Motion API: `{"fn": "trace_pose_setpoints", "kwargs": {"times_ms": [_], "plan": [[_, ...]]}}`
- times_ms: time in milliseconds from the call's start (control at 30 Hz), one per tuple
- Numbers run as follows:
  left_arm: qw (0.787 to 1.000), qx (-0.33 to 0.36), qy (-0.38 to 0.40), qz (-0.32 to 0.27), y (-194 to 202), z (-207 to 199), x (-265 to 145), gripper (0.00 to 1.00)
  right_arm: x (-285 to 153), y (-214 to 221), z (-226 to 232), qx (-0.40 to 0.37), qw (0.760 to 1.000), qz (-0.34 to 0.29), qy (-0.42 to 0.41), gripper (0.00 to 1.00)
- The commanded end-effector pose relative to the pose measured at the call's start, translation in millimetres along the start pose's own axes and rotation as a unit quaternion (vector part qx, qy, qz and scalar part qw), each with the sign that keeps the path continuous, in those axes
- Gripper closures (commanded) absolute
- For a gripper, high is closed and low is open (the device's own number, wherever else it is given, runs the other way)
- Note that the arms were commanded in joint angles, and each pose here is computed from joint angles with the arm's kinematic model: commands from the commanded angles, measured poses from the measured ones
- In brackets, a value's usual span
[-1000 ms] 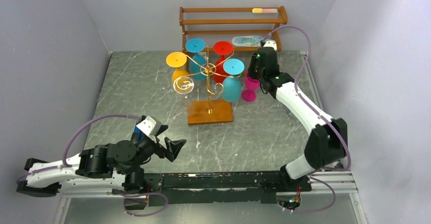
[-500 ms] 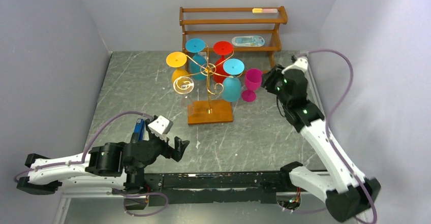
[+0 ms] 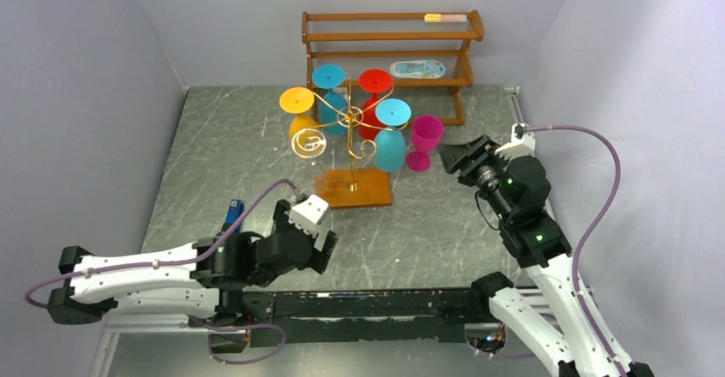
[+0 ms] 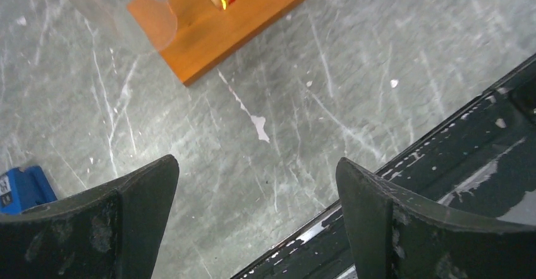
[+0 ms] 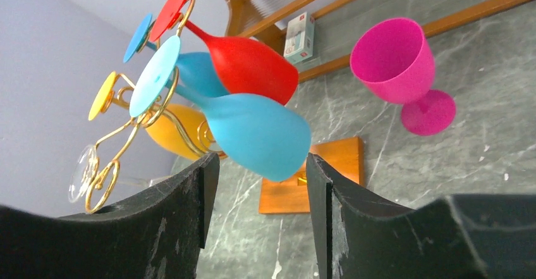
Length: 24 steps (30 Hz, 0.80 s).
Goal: Take the wine glass off the wine glass rack
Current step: Pick up the wine glass from the wine rack.
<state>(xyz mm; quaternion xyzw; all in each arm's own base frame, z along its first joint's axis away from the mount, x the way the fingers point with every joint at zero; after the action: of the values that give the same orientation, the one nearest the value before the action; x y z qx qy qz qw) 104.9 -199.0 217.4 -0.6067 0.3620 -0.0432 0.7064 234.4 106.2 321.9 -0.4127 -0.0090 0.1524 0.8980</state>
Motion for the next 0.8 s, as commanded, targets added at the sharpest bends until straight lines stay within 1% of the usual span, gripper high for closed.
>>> {"fn": "trace_pose_setpoints", "kwargs": {"times_ms": [0, 100, 167, 267, 333, 400, 500, 567, 667, 767], "plan": [[0.999, -0.022, 0.025, 0.039, 12.9, -3.6, 20.5, 0.01, -5.5, 3.3, 14.8, 0.014, 0.999, 0.028, -0.034, 0.43], [0.995, -0.073, 0.017, 0.072, 17.3, 16.4, 28.1, 0.01, -5.1, 9.6, 17.3, 0.011, 0.998, 0.051, -0.043, 0.43], [0.991, -0.116, 0.014, 0.059, 13.8, 29.2, 26.1, 0.01, -4.9, 12.4, 16.6, 0.009, 0.997, 0.058, -0.043, 0.43], [0.982, -0.185, -0.025, 0.014, 3.1, 52.7, 9.3, 0.01, -5.5, 13.5, 14.5, 0.008, 0.998, 0.058, -0.039, 0.43], [0.972, -0.228, -0.035, -0.040, -12.2, 65.6, -10.3, 0.01, -6.0, 11.8, 14.2, 0.005, 0.998, 0.054, -0.038, 0.43], [0.964, -0.252, -0.048, -0.074, -24.5, 76.6, -26.0, 0.01, -5.7, 10.4, 15.0, 0.005, 0.998, 0.051, -0.039, 0.43], [0.959, -0.257, -0.056, -0.104, -46.6, 84.2, -42.0, 0.01, -4.0, 11.5, 17.3, 0.008, 0.997, 0.054, -0.046, 0.42], [0.961, -0.246, -0.046, -0.119, -66.6, 81.5, -47.6, 0.01, -2.5, 13.3, 19.7, 0.013, 0.997, 0.059, -0.054, 0.43], [0.966, -0.222, -0.054, -0.120, -93.1, 77.5, -50.5, 0.01, -1.1, 15.3, 22.3, 0.015, 0.996, 0.067, -0.061, 0.43], [0.972, -0.198, -0.065, -0.112, -108.3, 72.1, -42.4, 0.01, -2.3, 14.8, 22.6, 0.013, 0.996, 0.069, -0.059, 0.42]]}}
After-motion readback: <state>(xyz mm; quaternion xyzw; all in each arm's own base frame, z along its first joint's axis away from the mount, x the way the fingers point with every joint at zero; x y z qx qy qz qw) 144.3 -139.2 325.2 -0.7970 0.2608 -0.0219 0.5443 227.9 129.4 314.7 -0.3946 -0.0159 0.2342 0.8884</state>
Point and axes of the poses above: each gripper's point midway between its finger pads, its own x axis out along the fingers, its own z axis along the line the jaws close on, y = z × x, the point moved 3 cm from there along -x, back along the fingers, and after that the axes turned 1 degree about x, right-handed, at the moved point
